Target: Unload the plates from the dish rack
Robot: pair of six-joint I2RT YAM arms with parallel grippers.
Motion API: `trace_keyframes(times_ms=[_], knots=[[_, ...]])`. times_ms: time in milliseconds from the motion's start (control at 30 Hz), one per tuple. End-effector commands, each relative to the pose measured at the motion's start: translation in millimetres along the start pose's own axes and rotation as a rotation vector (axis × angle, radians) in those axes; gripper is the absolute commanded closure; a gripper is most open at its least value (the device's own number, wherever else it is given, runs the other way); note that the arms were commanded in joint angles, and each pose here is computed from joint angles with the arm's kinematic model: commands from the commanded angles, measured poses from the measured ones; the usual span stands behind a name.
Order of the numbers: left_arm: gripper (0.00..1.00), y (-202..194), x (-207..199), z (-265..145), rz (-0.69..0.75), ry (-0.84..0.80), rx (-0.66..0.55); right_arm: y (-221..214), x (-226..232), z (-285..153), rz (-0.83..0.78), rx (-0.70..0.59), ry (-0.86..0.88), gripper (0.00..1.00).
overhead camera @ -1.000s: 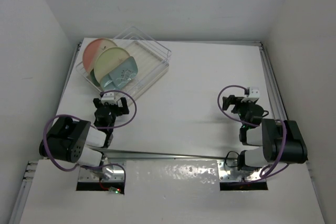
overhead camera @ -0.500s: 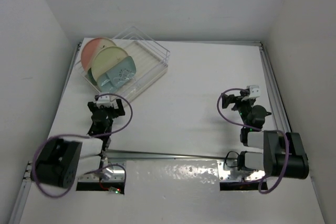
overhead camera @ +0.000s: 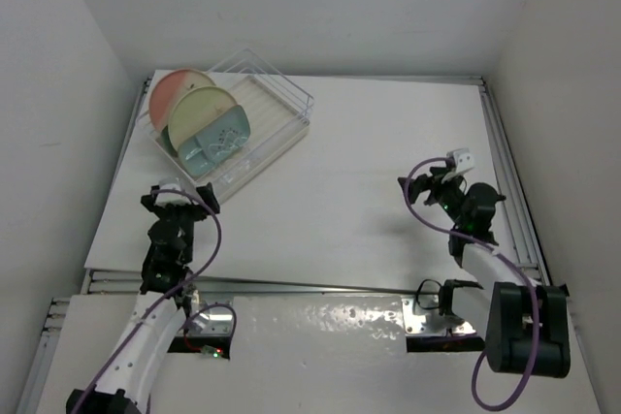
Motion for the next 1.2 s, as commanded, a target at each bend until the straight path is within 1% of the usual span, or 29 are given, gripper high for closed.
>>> trace_keyframes(times_ms=[0,33,67,100,133,167,200,233,267,300,333,367,400,433,467,500,533,567,633,667,767,800,867,900,1000,1067,1100,1133,1167], knots=[[0.00,44.3,-0.5,-1.0,0.112,-0.070,-0.037,53.1,19.6,16.3,-0.037,-0.035,0.142,0.01],[0.00,55.0,0.8,-2.5,0.160,-0.082,-0.040,62.7,21.7,18.2,-0.033,-0.031,0.149,0.01],[0.00,58.8,2.2,-6.1,0.197,-0.095,-0.001,72.2,22.8,19.7,-0.032,-0.028,0.150,0.01],[0.00,93.1,3.5,-8.0,0.226,-0.108,-0.048,90.6,25.6,21.9,0.000,-0.006,0.139,0.01],[0.00,103.3,-0.2,-10.5,0.328,-0.178,-0.045,100.9,26.0,22.4,0.030,0.007,0.116,0.01],[0.00,107.8,-1.3,-13.0,0.374,-0.217,0.000,111.7,23.1,23.3,0.102,0.008,0.052,0.01],[0.00,144.9,-2.3,-10.7,0.379,-0.230,-0.030,129.1,23.9,23.5,0.141,0.028,0.011,0.01],[0.00,158.7,-4.2,-7.7,0.385,-0.245,-0.031,137.4,23.4,24.1,0.168,0.033,-0.015,0.01],[0.00,182.2,-7.2,1.9,0.416,-0.276,0.005,153.2,29.1,24.4,0.159,0.047,0.009,0.01],[0.00,193.0,-16.4,7.2,0.466,-0.365,0.020,153.4,31.0,28.2,0.149,0.087,0.042,0.01],[0.00,186.1,-19.4,9.3,0.491,-0.421,0.132,156.7,34.2,30.2,0.105,0.110,0.085,0.05],[0.00,208.3,-25.7,34.3,0.502,-0.444,0.186,163.5,39.1,30.8,0.110,0.139,0.115,0.11],[0.00,210.4,-28.1,45.8,0.519,-0.466,0.255,159.4,38.3,35.6,0.133,0.171,0.134,0.17],[0.05,197.7,-28.9,47.2,0.549,-0.519,0.395,159.4,37.8,37.3,0.148,0.184,0.132,0.26],[0.19,206.2,-36.6,75.4,0.573,-0.554,0.444,160.1,38.6,38.6,0.156,0.199,0.134,0.27],[0.23,202.1,-40.0,85.1,0.622,-0.607,0.479,157.4,37.7,39.8,0.164,0.209,0.130,0.27],[0.26,194.5,-41.5,89.7,0.643,-0.627,0.542,154.5,37.6,40.7,0.168,0.216,0.126,0.24],[0.28,188.5,-44.4,111.1,0.660,-0.619,0.579,148.0,38.9,41.9,0.167,0.223,0.124,0.23],[0.28,169.6,-41.4,137.1,0.720,-0.565,0.655,138.7,39.1,40.4,0.163,0.226,0.103,0.20],[0.26,162.8,-36.5,143.7,0.762,-0.535,0.684,136.9,42.5,40.7,0.155,0.221,0.110,0.19],[0.22,138.6,-34.1,163.4,0.797,-0.471,0.735,125.1,47.5,37.7,0.153,0.239,0.111,0.19],[0.22,137.7,-34.3,174.4,0.798,-0.431,0.704,122.6,48.4,36.8,0.157,0.245,0.113,0.19],[0.22,129.3,-29.9,186.1,0.813,-0.357,0.712,115.7,50.8,33.8,0.170,0.263,0.117,0.20],[0.22,128.9,-30.9,192.3,0.814,-0.339,0.696,113.3,52.2,32.6,0.175,0.271,0.121,0.20],[0.24,117.8,-32.4,200.4,0.801,-0.319,0.721,105.9,57.0,26.8,0.190,0.288,0.140,0.20],[0.37,100.8,-33.2,199.4,0.799,-0.329,0.758,100.1,58.0,22.8,0.207,0.285,0.137,0.20],[0.46,93.3,-34.0,197.6,0.797,-0.341,0.773,98.9,58.1,21.6,0.211,0.282,0.134,0.21],[0.62,82.4,-34.5,192.5,0.796,-0.363,0.798,95.2,57.6,20.2,0.219,0.283,0.128,0.21],[0.67,78.0,-36.2,190.0,0.788,-0.381,0.807,94.7,57.0,19.2,0.218,0.279,0.120,0.21]])
Point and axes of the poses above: each gripper's point midway between its finger pads, its own z axis out along the fingers, its own x axis along the line the jaws close on, y = z × x, the point moved 5 cm from there along -z, back along the fingers, and after that the axes turned 9 degrees about z, right-handed, at the moved point
